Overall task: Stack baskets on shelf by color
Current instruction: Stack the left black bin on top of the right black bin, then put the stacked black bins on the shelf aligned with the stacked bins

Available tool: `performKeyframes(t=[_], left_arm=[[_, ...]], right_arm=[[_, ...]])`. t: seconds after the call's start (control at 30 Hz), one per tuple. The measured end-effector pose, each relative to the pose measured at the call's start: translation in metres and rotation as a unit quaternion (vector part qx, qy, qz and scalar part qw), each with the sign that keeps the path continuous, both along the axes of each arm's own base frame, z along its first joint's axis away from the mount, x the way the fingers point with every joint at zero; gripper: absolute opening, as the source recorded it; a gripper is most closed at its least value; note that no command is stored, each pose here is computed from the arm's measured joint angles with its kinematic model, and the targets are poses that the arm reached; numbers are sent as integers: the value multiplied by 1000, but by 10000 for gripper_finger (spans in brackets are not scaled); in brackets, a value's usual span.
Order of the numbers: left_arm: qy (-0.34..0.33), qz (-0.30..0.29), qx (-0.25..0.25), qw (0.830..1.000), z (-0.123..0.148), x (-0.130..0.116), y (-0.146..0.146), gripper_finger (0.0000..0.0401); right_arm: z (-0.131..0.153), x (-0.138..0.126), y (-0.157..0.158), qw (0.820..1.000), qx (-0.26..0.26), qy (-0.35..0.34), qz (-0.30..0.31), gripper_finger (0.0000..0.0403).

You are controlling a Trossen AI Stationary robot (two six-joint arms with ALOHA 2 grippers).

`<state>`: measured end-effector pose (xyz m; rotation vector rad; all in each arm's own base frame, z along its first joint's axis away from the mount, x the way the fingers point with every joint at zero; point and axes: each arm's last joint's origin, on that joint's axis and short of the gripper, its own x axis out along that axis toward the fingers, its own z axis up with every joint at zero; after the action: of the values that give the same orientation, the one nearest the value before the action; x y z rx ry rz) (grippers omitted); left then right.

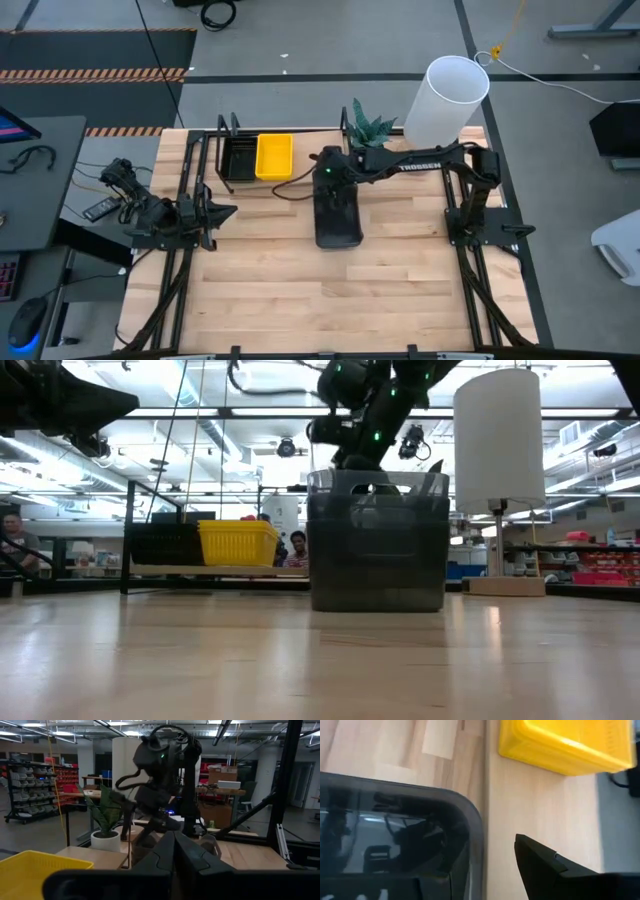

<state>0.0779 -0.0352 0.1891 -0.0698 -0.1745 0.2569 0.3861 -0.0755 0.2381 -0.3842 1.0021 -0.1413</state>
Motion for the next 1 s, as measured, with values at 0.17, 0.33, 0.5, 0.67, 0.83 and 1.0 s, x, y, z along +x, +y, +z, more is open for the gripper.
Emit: performKeyframes(t=[0.17, 0.33, 0.5, 0.67, 0.83, 1.0], left_arm=[[1, 6, -1, 1000, 0, 0, 0, 20], [3, 17, -4, 1000, 0, 0, 1, 12], [1, 17, -6, 1000, 0, 0, 1, 13], [-4, 16, -12, 1000, 1, 0, 1, 23], [-8, 16, -16, 1000, 2, -1, 1, 22], [-8, 16, -16, 1000, 2, -1, 1, 14]], right_arm=[[26, 0, 11, 1000, -11, -8, 1, 163], [46, 3, 27, 999, 35, -32, 4, 163], [42, 3, 62, 993, 114, -11, 19, 163], [40, 1, 99, 986, 162, -1, 36, 170], [39, -3, 130, 984, 172, 10, 50, 195], [37, -7, 143, 987, 162, 17, 20, 230]])
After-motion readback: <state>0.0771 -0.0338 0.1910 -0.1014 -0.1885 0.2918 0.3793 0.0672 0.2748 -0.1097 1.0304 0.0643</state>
